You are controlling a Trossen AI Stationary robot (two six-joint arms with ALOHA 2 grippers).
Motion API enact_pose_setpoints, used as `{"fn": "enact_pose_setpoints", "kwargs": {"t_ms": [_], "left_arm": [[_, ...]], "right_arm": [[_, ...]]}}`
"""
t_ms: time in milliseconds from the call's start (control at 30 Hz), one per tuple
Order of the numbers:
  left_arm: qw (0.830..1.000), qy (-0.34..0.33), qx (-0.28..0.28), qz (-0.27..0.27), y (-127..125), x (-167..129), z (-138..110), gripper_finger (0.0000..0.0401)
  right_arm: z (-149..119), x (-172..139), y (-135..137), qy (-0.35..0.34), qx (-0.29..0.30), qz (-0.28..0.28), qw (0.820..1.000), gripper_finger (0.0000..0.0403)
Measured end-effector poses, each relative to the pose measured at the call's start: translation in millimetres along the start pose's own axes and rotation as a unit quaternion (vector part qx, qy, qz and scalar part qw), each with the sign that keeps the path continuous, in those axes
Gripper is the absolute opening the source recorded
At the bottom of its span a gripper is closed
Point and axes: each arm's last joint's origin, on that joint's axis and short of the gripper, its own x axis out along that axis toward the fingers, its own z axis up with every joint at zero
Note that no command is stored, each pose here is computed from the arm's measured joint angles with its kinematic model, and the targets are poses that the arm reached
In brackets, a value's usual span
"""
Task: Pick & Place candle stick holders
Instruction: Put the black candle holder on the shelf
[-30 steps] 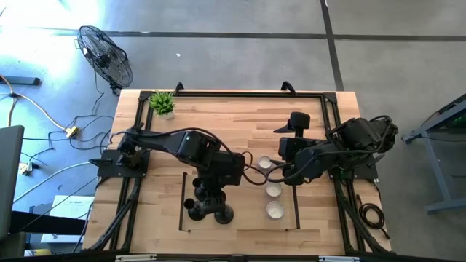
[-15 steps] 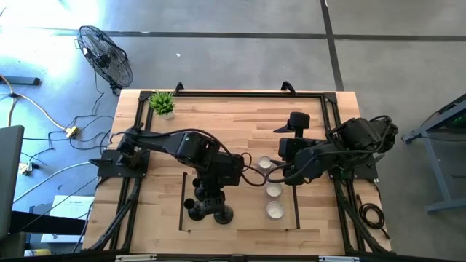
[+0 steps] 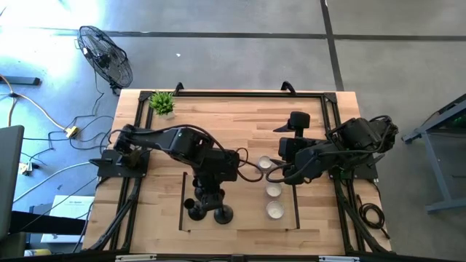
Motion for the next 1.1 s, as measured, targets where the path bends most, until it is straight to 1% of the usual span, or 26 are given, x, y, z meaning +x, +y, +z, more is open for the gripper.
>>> {"fn": "enact_pose_setpoints", "kwargs": {"t_ms": [667, 1100], "left_arm": [[0.999, 0.008, -0.024, -0.024, -2.0, 0.3, 0.5, 0.0170], [1.000, -0.010, -0.014, 0.015, 1.0, 0.7, 1.1, 0.0170]], "right_arm": [[-0.1, 0.1, 0.2, 0.001, 0.001, 0.003, 1.000, 0.0389], [-0.1, 0.1, 0.2, 0.001, 0.001, 0.004, 1.000, 0.0389]]}}
